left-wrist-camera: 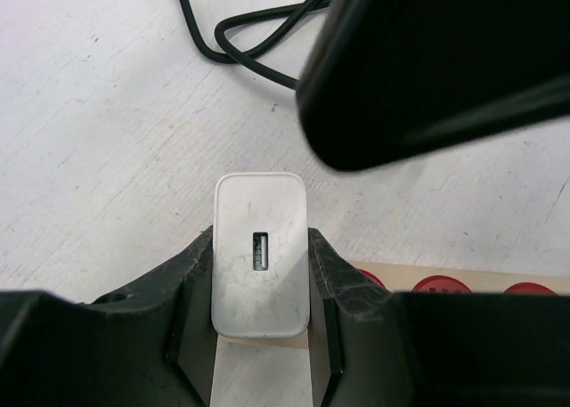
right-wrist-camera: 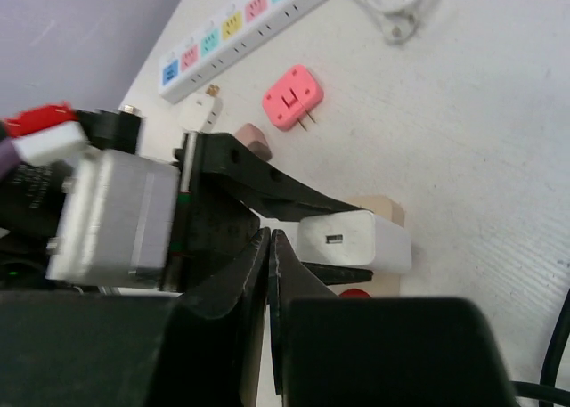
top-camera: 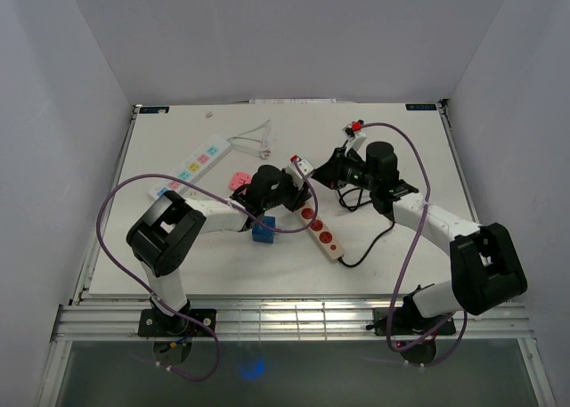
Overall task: Insert the plug
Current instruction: Insert the plug into the socket.
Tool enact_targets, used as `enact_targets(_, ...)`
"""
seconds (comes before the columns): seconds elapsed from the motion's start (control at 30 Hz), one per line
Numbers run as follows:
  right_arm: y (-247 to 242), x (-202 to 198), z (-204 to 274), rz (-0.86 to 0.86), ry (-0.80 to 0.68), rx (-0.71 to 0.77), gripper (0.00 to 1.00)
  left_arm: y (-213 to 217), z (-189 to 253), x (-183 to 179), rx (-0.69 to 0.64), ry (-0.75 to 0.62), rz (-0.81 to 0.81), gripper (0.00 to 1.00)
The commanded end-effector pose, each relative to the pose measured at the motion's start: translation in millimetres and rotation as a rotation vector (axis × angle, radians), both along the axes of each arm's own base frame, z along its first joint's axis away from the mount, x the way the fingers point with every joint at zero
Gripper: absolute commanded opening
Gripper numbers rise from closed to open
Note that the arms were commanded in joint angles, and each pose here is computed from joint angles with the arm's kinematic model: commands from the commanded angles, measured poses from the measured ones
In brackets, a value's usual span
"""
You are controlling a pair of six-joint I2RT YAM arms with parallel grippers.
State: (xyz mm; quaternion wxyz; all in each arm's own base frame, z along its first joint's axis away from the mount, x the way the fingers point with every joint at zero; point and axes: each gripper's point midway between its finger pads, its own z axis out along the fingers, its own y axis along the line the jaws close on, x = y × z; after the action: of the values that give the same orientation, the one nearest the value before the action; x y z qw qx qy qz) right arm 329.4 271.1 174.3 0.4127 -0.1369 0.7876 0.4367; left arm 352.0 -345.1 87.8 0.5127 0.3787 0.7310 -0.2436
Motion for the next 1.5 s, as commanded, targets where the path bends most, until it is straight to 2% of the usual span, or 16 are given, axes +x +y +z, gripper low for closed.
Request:
enact_targets(0.0, -1.4, 1.3, 33.6, 0.001, -0.111, 0.045, 0.08, 26.6, -62.2, -31.5, 0.153, 0.174, -0.002, 0.00)
enact_targets(0.1, -4.4, -1.1, 1.1, -0.011, -0.036, 0.007, 0.08, 26.2, -59.9, -29.5, 0.152, 0.164, -0.004, 0.00)
enact_targets(0.23, -4.2, -4.9, -88.8, -0.015, 0.221, -0.087, 0.08, 25.5, -60.4, -28.8, 0.156, 0.156, -0.012, 0.00)
enact_targets(0.3, -4.1, -5.0, -102.6, -0.016, 0.280, -0.114, 0.08, 25.8, -62.9, -29.8, 0.160, 0.157, -0.016, 0.00)
enact_targets(0.5, -18.0, 2.7, -76.1, -0.098, 0.179, -0.136, 0.08, 26.9, -63.6, -33.4, 0.162, 0.156, -0.030, 0.00)
enact_targets(0.77, -10.9, 5.2, -64.7, -0.074, 0.159, -0.097, 0.08, 27.1, -61.6, -33.3, 0.157, 0.152, -0.027, 0.00)
enact_targets(0.87, -9.3, 6.6, -40.5, -0.063, 0.089, -0.057, 0.08, 25.4, -60.0, -32.2, 0.152, 0.151, -0.029, 0.00)
enact_targets(1.0, -8.5, 5.4, 14.8, -0.054, -0.061, 0.022, 0.08, 25.0, -60.0, -32.7, 0.153, 0.149, -0.032, 0.00)
enact_targets(1.17, -13.3, 3.5, 22.9, -0.078, -0.099, 0.036, 0.08, 24.1, -59.3, -31.3, 0.153, 0.147, -0.034, 0.00)
enact_targets(1.27, -12.6, 3.3, -24.3, -0.084, 0.039, -0.012, 0.08, 22.3, -59.2, -29.7, 0.151, 0.149, -0.035, 0.00)
enact_targets(1.3, -9.5, 1.3, -58.0, -0.066, 0.130, -0.043, 0.08, 21.9, -59.8, -30.2, 0.154, 0.150, -0.037, 0.00)
enact_targets(1.4, -6.6, -6.0, -117.1, -0.059, 0.322, -0.083, 0.08, 21.8, -61.6, -30.0, 0.159, 0.156, -0.037, 0.00)
enact_targets(1.47, -3.8, -7.0, -129.2, -0.061, 0.378, -0.075, 0.08, 23.1, -64.4, -28.9, 0.169, 0.163, -0.030, 0.00)
